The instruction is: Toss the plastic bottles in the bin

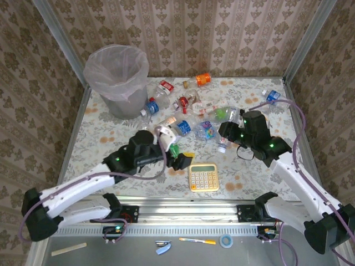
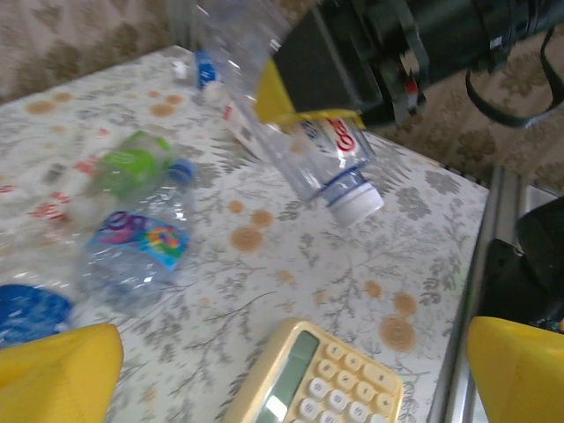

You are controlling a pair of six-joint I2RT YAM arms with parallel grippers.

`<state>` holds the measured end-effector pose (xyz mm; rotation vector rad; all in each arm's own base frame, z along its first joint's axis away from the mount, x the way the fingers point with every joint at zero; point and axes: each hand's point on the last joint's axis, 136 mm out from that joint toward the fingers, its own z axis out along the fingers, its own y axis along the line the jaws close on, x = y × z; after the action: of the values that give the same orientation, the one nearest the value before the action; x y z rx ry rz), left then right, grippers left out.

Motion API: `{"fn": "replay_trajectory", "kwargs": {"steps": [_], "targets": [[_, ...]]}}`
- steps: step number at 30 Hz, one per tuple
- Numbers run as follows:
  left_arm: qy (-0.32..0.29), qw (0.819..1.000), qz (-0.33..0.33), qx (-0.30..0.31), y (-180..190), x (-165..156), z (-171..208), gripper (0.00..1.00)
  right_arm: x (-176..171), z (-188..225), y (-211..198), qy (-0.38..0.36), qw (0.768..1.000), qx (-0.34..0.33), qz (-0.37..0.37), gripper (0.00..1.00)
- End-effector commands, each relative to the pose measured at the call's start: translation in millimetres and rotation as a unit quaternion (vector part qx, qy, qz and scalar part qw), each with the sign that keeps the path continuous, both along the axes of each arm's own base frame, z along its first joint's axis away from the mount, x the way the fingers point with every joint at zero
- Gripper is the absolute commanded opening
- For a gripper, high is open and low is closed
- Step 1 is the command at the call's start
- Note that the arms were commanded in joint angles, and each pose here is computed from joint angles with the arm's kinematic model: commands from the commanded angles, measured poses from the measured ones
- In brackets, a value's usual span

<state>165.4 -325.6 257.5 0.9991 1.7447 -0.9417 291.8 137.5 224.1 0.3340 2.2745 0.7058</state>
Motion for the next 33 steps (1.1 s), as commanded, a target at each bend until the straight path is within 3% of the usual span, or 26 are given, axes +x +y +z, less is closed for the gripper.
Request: {"fn": "replay_trajectory", "kwargs": {"steps": [1, 13, 19, 24, 33], "targets": [[-0.021, 0.998, -0.033, -0.045, -32, 0, 26, 1.0, 4, 31, 13, -0.047, 0.999, 0.0, 0.018, 0.47], [0.036, 0.995, -0.024, -0.088, -80, 22, 20, 1.0, 12, 35, 35, -0.045, 0.999, 0.004, 0.028, 0.47], [0.063, 0.994, -0.025, -0.086, -92, 28, 8, 0.95, 11, 38, 40, -0.05, 0.998, 0.008, 0.033, 0.47], [0.08, 0.992, -0.02, -0.096, -99, 34, 6, 0.87, 10, 39, 44, -0.051, 0.998, 0.011, 0.038, 0.47], [0.093, 0.989, -0.024, -0.113, -101, 38, 4, 0.64, 9, 34, 49, -0.045, 0.998, 0.014, 0.043, 0.47]]}}
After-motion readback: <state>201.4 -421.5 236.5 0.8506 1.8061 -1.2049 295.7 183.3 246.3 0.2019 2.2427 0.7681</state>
